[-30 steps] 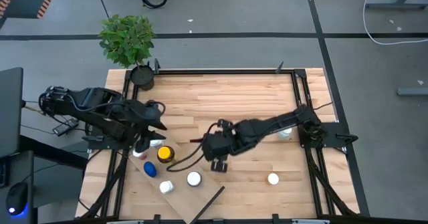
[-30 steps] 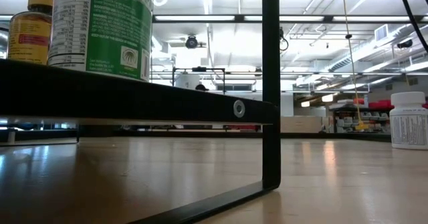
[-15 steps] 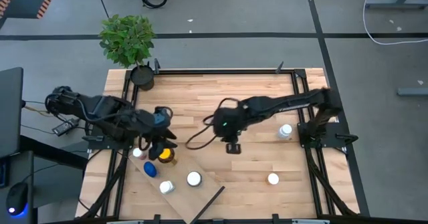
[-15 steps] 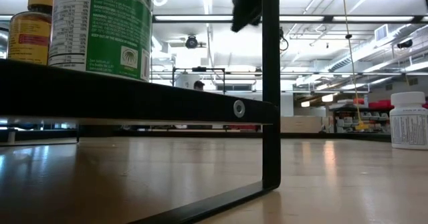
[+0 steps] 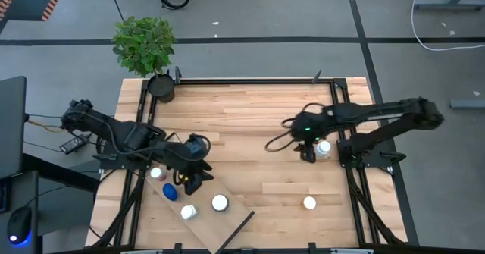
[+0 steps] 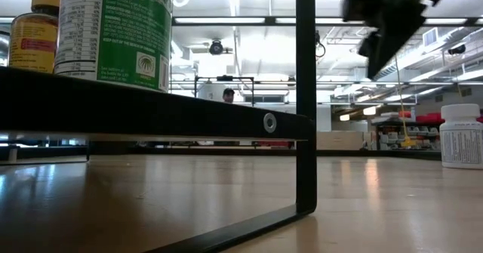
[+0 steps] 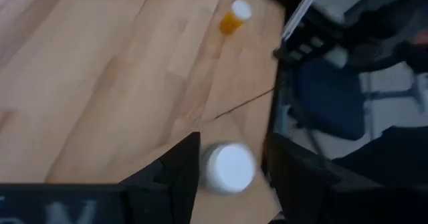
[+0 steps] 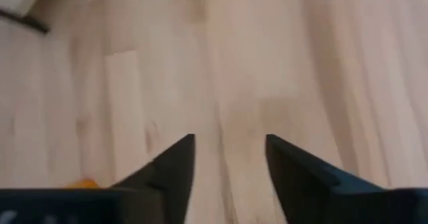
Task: Pick and place medicine bottles onto shelf by color
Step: Adjust the green pill bottle on the shelf
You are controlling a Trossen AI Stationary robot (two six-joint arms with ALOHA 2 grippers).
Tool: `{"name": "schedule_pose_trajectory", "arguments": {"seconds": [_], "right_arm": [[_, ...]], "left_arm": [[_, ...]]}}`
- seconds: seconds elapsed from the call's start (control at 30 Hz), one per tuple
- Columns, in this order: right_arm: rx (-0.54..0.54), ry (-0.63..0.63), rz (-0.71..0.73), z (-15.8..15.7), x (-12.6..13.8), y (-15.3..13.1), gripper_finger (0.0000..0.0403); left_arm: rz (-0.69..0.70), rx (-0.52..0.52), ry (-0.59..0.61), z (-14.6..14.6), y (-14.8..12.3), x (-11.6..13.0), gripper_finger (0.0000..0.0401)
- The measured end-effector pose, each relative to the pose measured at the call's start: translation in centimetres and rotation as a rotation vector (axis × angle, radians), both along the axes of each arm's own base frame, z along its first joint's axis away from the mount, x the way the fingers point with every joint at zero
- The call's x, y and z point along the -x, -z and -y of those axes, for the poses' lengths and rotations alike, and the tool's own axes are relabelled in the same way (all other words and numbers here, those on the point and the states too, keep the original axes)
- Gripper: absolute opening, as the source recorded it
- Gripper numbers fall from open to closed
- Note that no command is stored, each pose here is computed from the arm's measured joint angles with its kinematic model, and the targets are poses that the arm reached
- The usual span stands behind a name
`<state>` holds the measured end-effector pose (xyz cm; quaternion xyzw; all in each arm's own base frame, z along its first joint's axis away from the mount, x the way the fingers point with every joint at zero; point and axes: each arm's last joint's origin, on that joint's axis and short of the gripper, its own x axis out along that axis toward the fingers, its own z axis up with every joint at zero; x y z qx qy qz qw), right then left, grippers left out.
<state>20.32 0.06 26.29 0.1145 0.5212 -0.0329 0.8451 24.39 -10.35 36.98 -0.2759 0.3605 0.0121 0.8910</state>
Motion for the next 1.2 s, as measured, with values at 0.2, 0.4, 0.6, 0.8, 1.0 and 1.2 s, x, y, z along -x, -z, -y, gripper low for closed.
{"name": "schedule_pose_trajectory", "arguments": {"seconds": [0.2,0.4,0.6,0.8,1.0,1.2], "right_arm": [[-0.034,0.242,0.051,0.2,4.6,1.0,0.0279],[-0.078,0.329,0.068,0.3,5.9,1.4,0.0301],[-0.074,0.320,0.049,0.2,5.9,1.6,0.0299],[-0.069,0.311,0.032,0.2,6.0,1.6,0.0299],[-0.067,0.307,0.030,0.2,6.0,1.6,0.0298],[-0.052,0.290,0.031,0.2,6.0,1.6,0.0298]], "left_arm": [[0.039,0.013,0.038,0.7,0.3,-1.3,0.0229],[0.031,-0.008,0.132,2.2,1.6,-2.8,0.0303],[0.058,-0.211,0.339,5.3,3.8,-3.8,0.0341],[-0.075,-0.332,0.383,6.5,7.0,-4.7,0.0343],[-0.131,-0.349,0.336,6.3,8.5,-5.7,0.0344],[-0.158,-0.284,0.396,6.4,8.9,-5.9,0.0344]]}}
